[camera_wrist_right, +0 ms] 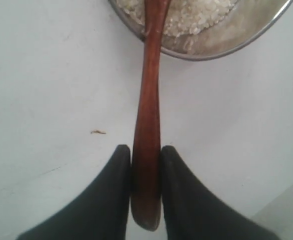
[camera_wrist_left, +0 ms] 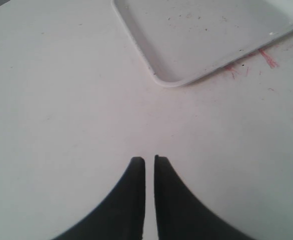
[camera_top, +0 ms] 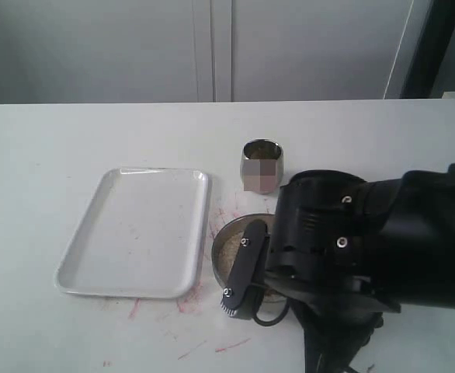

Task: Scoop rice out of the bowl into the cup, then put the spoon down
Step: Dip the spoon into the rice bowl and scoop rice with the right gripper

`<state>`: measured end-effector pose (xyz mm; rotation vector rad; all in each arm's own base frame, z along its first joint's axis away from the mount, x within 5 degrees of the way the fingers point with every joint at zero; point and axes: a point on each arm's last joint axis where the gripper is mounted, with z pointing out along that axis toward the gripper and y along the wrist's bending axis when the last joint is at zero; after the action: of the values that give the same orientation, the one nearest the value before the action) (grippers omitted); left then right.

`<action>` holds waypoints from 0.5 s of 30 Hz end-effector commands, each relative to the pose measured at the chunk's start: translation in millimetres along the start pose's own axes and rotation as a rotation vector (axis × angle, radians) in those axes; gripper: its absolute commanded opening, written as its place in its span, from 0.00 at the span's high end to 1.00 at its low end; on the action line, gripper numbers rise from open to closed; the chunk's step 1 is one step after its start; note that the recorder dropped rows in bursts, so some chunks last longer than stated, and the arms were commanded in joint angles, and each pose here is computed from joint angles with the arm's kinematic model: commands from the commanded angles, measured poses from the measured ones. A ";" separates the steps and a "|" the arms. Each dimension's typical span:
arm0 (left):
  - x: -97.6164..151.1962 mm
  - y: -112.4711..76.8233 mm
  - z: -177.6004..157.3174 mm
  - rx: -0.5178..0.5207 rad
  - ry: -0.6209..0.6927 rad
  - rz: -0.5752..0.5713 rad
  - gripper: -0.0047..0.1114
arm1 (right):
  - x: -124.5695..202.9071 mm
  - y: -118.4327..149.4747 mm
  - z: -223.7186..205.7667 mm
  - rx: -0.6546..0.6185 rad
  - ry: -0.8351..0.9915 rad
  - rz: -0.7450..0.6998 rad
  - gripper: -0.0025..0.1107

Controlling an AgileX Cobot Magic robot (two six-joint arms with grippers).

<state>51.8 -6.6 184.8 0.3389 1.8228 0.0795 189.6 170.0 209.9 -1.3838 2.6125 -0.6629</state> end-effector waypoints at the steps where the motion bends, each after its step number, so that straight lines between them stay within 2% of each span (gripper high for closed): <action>1: 5.6 -1.7 0.8 0.014 0.037 -0.004 0.84 | 0.6 2.9 -0.1 -0.033 0.004 0.066 0.98; 15: 5.6 -1.7 0.8 0.014 0.037 -0.004 0.84 | -1.7 8.8 -1.8 -0.106 -0.029 0.136 0.98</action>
<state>51.8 -6.6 184.8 0.3389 1.8228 0.0795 185.3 175.3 206.9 -1.2332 2.7091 -0.5331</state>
